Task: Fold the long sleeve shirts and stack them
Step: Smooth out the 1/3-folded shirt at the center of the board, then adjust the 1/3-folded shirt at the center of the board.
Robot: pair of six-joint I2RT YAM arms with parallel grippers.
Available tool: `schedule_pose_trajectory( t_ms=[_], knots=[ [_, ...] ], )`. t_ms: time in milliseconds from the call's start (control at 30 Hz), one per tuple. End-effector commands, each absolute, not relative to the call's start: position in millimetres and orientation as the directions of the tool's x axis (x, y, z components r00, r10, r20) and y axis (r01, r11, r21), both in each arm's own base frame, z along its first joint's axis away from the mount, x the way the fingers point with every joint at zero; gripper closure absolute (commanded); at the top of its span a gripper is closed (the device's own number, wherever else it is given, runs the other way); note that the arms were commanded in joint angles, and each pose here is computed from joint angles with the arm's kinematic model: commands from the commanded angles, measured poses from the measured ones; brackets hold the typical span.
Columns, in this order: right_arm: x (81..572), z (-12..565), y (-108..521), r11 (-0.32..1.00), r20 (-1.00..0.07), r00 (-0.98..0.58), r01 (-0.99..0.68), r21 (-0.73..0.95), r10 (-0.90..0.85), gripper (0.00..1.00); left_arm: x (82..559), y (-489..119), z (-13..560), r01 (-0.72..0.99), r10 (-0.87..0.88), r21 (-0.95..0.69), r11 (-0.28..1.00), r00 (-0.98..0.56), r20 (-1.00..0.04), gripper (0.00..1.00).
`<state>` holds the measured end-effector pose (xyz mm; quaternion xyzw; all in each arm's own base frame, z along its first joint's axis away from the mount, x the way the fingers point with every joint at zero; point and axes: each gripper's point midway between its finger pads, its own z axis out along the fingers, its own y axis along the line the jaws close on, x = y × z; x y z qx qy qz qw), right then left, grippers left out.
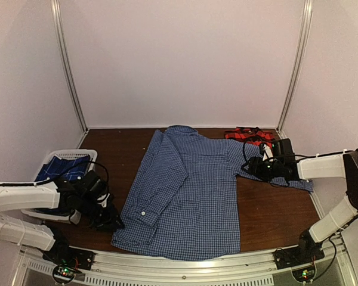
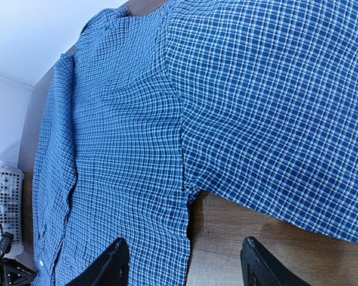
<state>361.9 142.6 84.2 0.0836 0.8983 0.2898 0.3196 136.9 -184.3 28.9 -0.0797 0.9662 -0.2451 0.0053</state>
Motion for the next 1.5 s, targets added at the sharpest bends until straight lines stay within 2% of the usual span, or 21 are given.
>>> schedule_pose_trajectory(
  t_ms=[0, 333, 533, 833, 967, 1233, 1367, 1467],
  knots=[
    [366.5, 89.8, 141.0, 0.817, -0.547, -0.764, -0.046, 0.575, 0.341, 0.35, 117.8, -182.8, 33.0, -0.16, -0.134, -0.469, 0.869, -0.987, 0.089, 0.61],
    [369.0, 82.3, 121.4, 0.856, -0.557, -0.745, 0.036, 0.516, 0.367, 0.34, 94.1, -187.4, 20.3, -0.125, -0.067, -0.429, 0.895, -0.987, 0.147, 0.6],
    [379.9, 83.6, 79.8, 0.865, -0.574, -0.687, 0.168, 0.472, 0.446, 0.34, 116.0, -186.6, 45.0, -0.058, -0.041, -0.375, 0.925, -0.998, 0.055, 0.58],
    [371.2, 64.3, -11.3, 0.807, -0.547, -0.594, 0.416, 0.419, 0.59, 0.34, 186.4, -222.9, 114.7, 0.132, 0.037, -0.407, 0.904, -0.972, -0.233, 0.56],
    [360.6, 65.3, -54.7, 0.766, -0.563, -0.527, 0.519, 0.38, 0.637, 0.34, 218.3, -250.6, 125.5, 0.236, 0.093, -0.448, 0.862, -0.943, -0.319, 0.56],
    [343.4, 56.1, -114.1, 0.706, -0.584, -0.472, 0.656, 0.268, 0.66, 0.33, 320.9, -311.9, 168.2, 0.39, 0.092, -0.494, 0.777, -0.847, -0.524, 0.57],
    [346.1, 52.3, -124.7, 0.706, -0.589, -0.483, 0.671, 0.227, 0.648, 0.33, 379.0, -338.4, 165.0, 0.4, 0.049, -0.518, 0.756, -0.824, -0.564, 0.58],
    [350.0, 45.2, -125.5, 0.715, -0.574, -0.508, 0.667, 0.208, 0.642, 0.33, 415.7, -349.9, 142.1, 0.376, 0.029, -0.522, 0.765, -0.831, -0.555, 0.59]
  ],
)
